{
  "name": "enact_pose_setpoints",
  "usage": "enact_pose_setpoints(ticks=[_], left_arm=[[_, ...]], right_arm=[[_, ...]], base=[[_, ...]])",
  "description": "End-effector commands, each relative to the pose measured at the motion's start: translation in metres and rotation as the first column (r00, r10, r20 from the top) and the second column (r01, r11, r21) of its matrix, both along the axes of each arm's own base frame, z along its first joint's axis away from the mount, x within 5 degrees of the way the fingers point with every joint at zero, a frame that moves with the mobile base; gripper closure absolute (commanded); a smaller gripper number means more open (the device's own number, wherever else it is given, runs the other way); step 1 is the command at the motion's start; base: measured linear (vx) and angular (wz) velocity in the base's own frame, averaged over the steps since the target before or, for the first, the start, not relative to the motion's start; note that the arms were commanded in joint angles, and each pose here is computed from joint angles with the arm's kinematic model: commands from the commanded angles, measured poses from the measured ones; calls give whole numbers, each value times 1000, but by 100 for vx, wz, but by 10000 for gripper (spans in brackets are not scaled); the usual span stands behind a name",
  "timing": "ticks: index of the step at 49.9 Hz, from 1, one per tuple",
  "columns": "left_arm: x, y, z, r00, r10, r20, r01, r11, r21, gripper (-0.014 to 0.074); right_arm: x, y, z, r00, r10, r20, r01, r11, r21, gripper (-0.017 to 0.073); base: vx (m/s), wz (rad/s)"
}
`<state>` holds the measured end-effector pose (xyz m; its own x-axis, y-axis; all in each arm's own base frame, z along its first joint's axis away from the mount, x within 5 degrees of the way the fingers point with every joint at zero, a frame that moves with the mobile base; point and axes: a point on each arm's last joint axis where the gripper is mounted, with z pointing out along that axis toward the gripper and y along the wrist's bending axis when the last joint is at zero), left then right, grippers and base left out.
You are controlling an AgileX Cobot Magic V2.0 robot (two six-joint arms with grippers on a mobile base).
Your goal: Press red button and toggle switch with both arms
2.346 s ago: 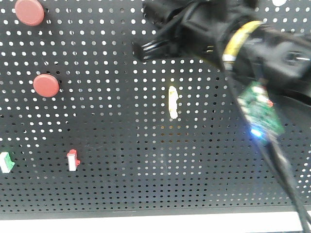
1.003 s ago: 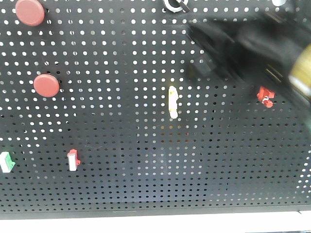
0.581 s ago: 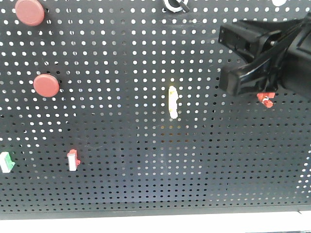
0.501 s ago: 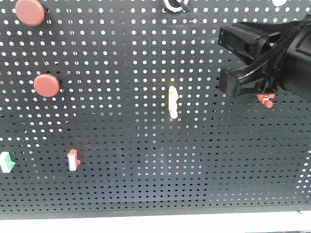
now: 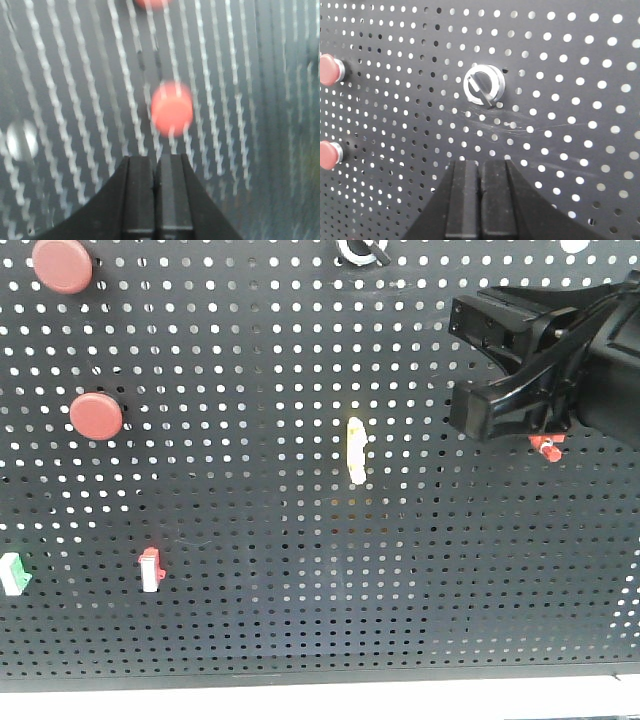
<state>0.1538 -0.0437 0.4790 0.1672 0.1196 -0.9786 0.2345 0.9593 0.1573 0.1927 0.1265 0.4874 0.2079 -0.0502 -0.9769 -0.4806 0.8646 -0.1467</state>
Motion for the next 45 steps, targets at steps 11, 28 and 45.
enact_pose_setpoints(ticks=[11,28,45], left_arm=[[-43,32,-115,982,148,118,-144,989,-38,591],[-96,38,-258,985,165,52,-162,985,-63,591],[-96,40,-281,981,177,-83,-187,974,-129,591]], right_arm=[[-10,-3,16,996,31,80,-33,999,28,559],[-10,-3,16,996,31,80,-33,999,28,559],[-10,-4,16,996,29,80,-31,999,30,559]], base=[[0,0],[0,0],[0,0]])
